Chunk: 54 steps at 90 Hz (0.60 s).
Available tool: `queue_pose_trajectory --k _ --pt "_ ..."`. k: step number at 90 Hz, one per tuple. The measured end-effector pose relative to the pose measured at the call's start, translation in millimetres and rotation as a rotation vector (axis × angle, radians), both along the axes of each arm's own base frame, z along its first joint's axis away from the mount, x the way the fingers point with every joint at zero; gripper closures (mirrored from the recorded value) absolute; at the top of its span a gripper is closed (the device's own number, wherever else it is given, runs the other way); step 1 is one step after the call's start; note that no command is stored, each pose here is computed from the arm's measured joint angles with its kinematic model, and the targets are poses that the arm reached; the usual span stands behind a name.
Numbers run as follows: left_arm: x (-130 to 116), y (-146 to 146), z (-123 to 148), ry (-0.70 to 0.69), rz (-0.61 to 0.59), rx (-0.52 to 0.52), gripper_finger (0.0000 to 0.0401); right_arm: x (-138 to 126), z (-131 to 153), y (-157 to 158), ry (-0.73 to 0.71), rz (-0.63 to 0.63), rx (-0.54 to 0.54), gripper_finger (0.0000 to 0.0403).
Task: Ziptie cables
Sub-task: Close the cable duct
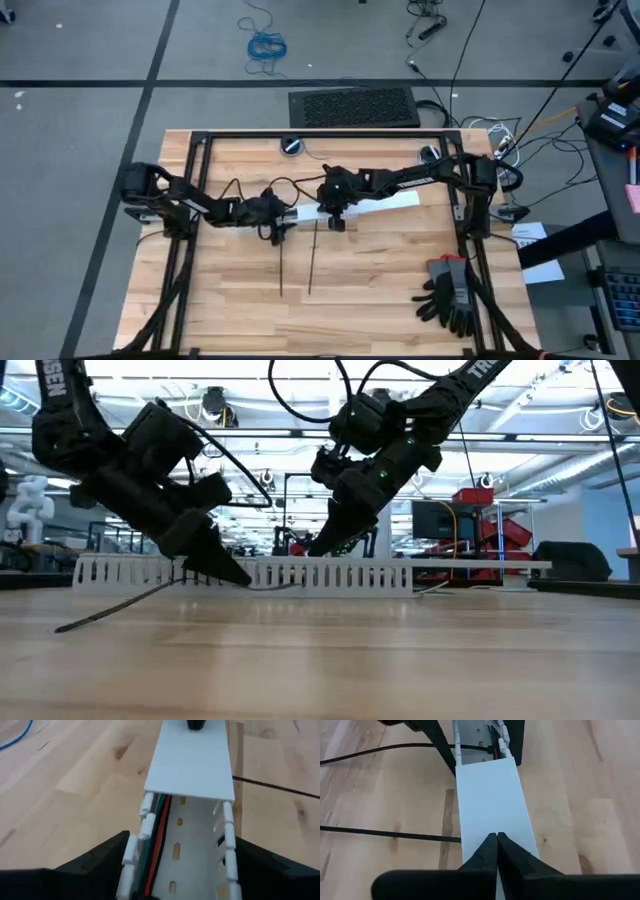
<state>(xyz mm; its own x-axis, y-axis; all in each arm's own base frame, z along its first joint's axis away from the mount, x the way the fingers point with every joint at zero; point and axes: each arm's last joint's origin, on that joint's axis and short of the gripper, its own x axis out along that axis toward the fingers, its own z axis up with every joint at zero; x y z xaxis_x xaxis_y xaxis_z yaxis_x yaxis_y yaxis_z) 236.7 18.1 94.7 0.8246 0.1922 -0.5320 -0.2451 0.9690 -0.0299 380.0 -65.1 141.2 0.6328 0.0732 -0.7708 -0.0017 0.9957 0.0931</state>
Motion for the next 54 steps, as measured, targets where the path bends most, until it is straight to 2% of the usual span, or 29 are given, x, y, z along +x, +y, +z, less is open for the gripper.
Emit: queue_pose_trajectory --k 19,38,54 --pt "3.0 -0.5 -2.4 -0.033 0.007 -0.014 0.0113 -0.8 -0.4 -0.1 0.008 -0.01 0.006 0.0403" --pt "3.0 -0.6 -2.5 -0.032 0.004 -0.01 0.0171 -0.2 -0.2 0.4 0.001 -0.022 0.013 0.0403" --pt "3.1 -0.6 -2.5 -0.029 -0.006 0.005 0.0183 12.5 6.3 10.5 -0.146 -0.027 0.031 0.0403"
